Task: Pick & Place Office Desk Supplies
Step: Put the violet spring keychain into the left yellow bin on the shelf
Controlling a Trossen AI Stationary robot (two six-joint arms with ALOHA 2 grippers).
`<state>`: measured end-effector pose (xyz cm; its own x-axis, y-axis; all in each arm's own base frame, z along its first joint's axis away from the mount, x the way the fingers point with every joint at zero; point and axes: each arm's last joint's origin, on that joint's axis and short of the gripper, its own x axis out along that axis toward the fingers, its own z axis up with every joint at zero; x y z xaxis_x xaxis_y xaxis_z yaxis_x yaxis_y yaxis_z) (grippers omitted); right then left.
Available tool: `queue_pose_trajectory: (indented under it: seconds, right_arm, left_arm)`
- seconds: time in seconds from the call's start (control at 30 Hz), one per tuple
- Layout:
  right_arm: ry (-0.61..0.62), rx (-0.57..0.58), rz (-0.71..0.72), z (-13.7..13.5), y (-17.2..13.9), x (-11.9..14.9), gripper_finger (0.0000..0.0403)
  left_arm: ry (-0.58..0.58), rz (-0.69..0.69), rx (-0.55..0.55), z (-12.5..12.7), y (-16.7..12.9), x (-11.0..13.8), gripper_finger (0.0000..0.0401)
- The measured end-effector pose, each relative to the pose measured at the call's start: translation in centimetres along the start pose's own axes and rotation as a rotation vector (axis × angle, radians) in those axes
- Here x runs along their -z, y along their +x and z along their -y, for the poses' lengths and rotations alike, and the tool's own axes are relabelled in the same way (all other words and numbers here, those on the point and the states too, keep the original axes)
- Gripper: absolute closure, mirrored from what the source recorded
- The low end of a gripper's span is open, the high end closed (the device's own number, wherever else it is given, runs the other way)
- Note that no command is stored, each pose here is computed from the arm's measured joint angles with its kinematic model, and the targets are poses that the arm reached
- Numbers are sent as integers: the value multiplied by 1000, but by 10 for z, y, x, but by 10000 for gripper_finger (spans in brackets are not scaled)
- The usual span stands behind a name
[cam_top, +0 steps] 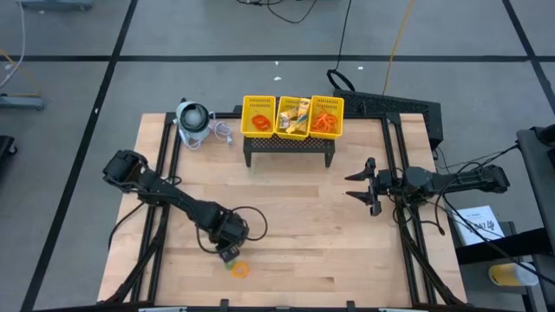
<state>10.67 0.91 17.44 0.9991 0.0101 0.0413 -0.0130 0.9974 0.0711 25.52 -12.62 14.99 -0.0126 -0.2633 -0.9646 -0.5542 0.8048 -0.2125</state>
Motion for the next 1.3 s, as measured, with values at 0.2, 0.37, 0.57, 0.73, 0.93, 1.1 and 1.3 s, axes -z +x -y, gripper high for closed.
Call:
queue_pose_trajectory:
  seconds: [0.2, 0.37, 0.57, 0.73, 0.93, 1.1, 1.3]
  right_arm:
    - [0, 0, 0, 0, 0, 0, 188]
    - [0, 0, -1, 0, 0, 0, 188]
    - [0, 0, -2, 0, 0, 0, 188]
    - [0, 0, -2, 0, 0, 0, 188]
    - [0, 0, -2, 0, 0, 0, 188]
    - [0, 0, -2, 0, 0, 0, 188]
    - [0, 0, -2, 0, 0, 0, 188]
  left_arm:
    - [14, -7, -16, 2, 14, -7, 274]
    - [45, -8, -26, 2, 20, -9, 274]
    - [46, 14, -25, 1, 19, -12, 279]
    - [55, 14, -37, -2, 19, -14, 334]
    - [34, 6, -51, -8, 18, -20, 389]
    - [82, 23, -52, -10, 17, -24, 380]
    - [146, 85, -54, -10, 6, -23, 391]
